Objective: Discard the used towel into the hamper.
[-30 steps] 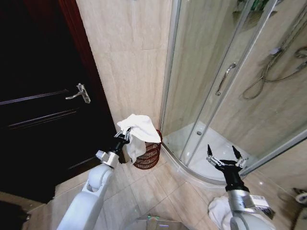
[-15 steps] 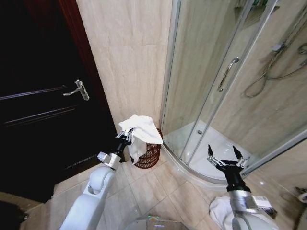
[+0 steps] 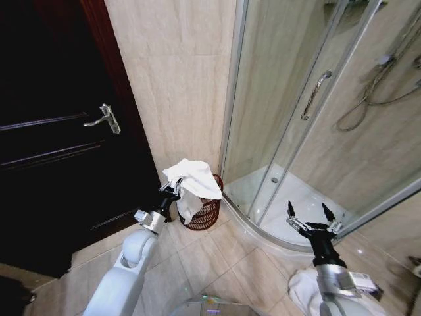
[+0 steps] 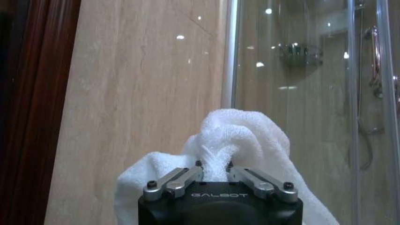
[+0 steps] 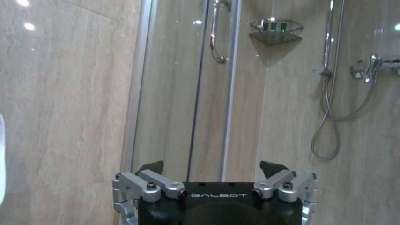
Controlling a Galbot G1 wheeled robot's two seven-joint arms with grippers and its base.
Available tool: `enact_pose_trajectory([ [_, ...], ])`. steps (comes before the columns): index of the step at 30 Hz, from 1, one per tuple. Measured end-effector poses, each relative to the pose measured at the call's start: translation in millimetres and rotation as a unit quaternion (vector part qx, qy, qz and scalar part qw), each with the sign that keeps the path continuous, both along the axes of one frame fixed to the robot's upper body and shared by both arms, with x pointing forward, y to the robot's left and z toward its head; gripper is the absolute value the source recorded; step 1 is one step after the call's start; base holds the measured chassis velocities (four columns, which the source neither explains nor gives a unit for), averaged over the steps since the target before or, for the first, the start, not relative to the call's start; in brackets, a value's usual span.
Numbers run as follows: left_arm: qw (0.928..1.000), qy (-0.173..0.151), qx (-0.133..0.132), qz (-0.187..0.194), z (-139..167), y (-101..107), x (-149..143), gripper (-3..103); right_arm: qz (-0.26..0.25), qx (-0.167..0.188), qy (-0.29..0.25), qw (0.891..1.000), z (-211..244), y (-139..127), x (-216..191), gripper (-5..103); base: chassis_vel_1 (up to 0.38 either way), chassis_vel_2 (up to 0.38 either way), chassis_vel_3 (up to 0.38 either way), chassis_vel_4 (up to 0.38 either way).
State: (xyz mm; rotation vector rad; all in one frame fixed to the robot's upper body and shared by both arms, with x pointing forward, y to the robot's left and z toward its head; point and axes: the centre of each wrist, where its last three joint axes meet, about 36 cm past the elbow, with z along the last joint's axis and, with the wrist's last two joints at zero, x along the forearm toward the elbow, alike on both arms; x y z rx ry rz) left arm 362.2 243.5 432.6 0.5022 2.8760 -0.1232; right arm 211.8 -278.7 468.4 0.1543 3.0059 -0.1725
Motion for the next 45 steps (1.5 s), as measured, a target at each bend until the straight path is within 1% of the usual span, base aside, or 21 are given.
enact_pose_trajectory([
  [7, 1.0000, -0.001, 0.002, 0.000, 1.7, 1.5, -2.3, 7, -0.001, -0.002, -0.001, 1.000, -2.0, -0.4, -1.0, 100, 0.000, 0.000, 0.000, 0.000],
  [17, 1.0000, 0.000, 0.007, 0.006, 0.9, -1.2, -6.6, 7, -0.014, 0.009, 0.000, 1.000, -5.1, -4.1, -2.4, 100, 0.000, 0.000, 0.000, 0.000],
  [26, 0.9999, -0.004, 0.012, 0.001, 5.0, 0.2, -5.4, 7, -0.013, 0.012, 0.001, 1.000, -5.7, -4.0, -0.3, 100, 0.000, 0.000, 0.000, 0.000],
  [31, 0.9999, -0.002, 0.011, 0.000, -0.2, 4.6, 1.0, 7, -0.021, 0.014, 0.005, 1.000, -6.2, -4.3, 0.1, 100, 0.000, 0.000, 0.000, 0.000],
  [33, 0.9999, -0.002, 0.010, -0.001, -4.8, 5.9, 6.9, 7, -0.035, 0.016, 0.006, 0.999, -7.3, -4.4, 1.0, 100, 0.000, 0.000, 0.000, 0.000],
  [35, 0.9999, -0.003, 0.011, -0.003, -7.3, 5.2, 12.4, 7, -0.040, 0.013, 0.008, 0.999, -10.0, -7.0, 2.0, 100, 0.000, 0.000, 0.000, 0.000],
  [40, 0.9999, -0.004, 0.010, -0.011, -10.9, 2.4, 16.7, 7, -0.045, 0.016, 0.008, 0.999, -13.1, -8.5, 5.9, 100, 0.000, 0.000, 0.000, 0.000],
  [45, 0.9999, -0.002, 0.009, -0.011, -13.3, 1.7, 18.3, 7, -0.046, 0.016, 0.013, 0.999, -16.4, -9.0, 6.5, 100, 0.000, 0.000, 0.000, 0.000],
])
